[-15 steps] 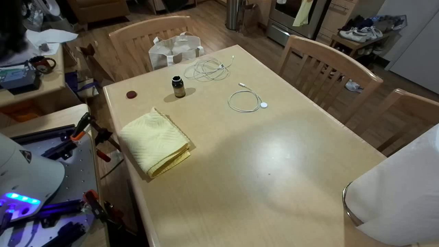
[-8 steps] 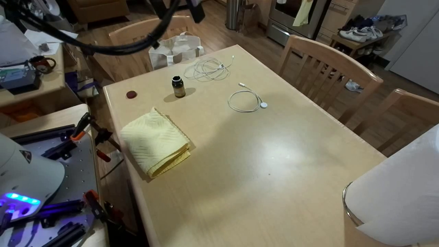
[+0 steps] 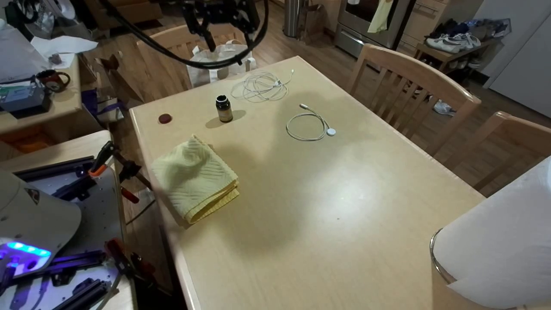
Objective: Pick the lid on the table and put it on the bottle
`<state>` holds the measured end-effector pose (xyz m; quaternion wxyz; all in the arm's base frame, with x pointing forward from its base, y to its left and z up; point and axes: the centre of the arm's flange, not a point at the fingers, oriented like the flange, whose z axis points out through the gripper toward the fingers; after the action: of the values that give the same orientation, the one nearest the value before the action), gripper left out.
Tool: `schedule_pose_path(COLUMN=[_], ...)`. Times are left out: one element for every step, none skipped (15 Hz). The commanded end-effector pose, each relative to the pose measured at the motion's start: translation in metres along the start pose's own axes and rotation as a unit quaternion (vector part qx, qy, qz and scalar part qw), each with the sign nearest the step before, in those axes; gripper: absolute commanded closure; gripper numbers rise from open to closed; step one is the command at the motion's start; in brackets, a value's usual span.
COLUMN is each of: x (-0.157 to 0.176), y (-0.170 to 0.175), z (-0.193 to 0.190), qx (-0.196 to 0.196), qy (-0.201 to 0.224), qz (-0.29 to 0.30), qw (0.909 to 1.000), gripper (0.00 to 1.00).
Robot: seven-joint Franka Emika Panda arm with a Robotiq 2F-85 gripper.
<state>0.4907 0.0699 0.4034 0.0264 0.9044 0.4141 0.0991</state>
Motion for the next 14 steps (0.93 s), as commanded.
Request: schedule_pose_path(x=[0.037,0.036,0.025,0.028,0.029,0.028,0.033,0.037,0.05,0.056,0.063,0.066,0.068,0.068], y=[0.018,0.022,0.0,0.001,0.001,0.001,-0.007,-0.012,-0.031,-0.043,-0.062,-0.075,-0.092,-0.103], z=[0.05,0.056,0.042,0.051,0.055,0.054,0.05,0.051,0.057,0.06,0.062,0.064,0.065,0.067], qx=[0.03,0.037,0.025,0.029,0.031,0.031,0.036,0.038,0.052,0.062,0.074,0.083,0.092,0.094], qy=[-0.017,-0.024,-0.021,-0.026,-0.028,-0.028,-0.024,-0.025,-0.028,-0.03,-0.039,-0.05,-0.065,-0.077], qz=[-0.096,-0.123,-0.079,-0.085,-0.084,-0.084,-0.103,-0.114,-0.15,-0.174,-0.195,-0.209,-0.222,-0.233], qw=[0.9948,0.9914,0.9964,0.9956,0.9955,0.9956,0.9938,0.9924,0.9869,0.9824,0.9772,0.9731,0.9686,0.9649], gripper=[0.0,0.0,0.0,0.0,0.0,0.0,0.0,0.0,0.0,0.0,0.0,0.0,0.0,0.0])
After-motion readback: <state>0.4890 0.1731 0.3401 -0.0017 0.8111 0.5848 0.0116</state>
